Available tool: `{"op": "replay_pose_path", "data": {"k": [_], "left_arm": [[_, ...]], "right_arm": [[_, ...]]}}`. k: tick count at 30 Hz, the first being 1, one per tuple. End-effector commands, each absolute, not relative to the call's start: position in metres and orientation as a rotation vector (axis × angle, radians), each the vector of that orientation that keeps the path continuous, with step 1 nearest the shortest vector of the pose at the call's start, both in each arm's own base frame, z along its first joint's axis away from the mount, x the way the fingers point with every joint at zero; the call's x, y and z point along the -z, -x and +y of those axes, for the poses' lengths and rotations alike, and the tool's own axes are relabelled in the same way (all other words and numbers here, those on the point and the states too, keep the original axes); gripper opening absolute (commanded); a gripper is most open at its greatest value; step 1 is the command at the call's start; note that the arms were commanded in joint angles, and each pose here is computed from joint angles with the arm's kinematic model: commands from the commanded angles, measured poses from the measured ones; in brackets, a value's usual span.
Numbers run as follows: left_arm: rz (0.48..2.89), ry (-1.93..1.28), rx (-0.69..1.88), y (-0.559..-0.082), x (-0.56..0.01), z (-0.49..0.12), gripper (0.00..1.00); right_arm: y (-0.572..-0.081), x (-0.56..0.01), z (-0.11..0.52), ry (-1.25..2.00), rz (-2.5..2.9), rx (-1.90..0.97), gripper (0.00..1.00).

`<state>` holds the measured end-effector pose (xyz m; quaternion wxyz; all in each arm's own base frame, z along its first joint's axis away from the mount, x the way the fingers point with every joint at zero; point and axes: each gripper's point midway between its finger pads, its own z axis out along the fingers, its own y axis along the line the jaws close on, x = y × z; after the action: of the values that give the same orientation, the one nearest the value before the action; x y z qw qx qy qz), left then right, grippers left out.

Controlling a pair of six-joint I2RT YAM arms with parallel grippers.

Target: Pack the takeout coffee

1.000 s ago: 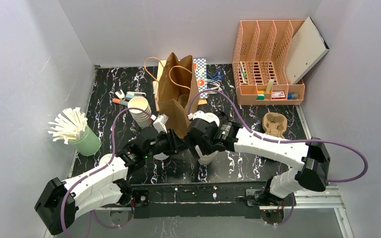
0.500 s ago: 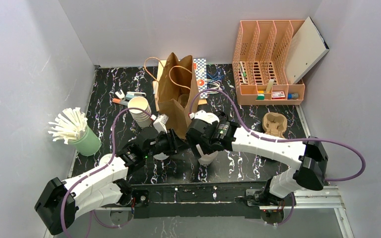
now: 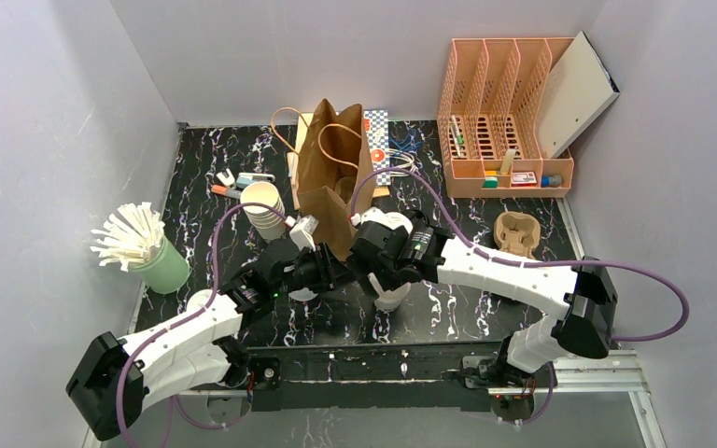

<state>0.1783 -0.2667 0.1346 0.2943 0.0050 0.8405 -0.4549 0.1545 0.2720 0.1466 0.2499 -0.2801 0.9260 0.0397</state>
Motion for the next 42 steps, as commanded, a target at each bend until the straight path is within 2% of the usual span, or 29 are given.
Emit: {"op": "replay_pose_path", "data": {"k": [1,27,42], "left_arm": [[2.23,-0.036,1.216,-0.176,-0.134,-0.267,0.33],[2.233,-0.04,1.219,-0.175,-0.132,-0.267,0.34],[2.236,-0.035,1.214,-0.175,-0.131,-0.266,0.34]], "right_arm": [[-0.148,-0.157,0.283,0.894,2.487,-0.229,0.98],[-0.144,-0.14,0.275,1.067,2.538,-0.317,0.98],[-0.15,-0.126,0.262,1.08,2.57,-0.179,0.94]]}}
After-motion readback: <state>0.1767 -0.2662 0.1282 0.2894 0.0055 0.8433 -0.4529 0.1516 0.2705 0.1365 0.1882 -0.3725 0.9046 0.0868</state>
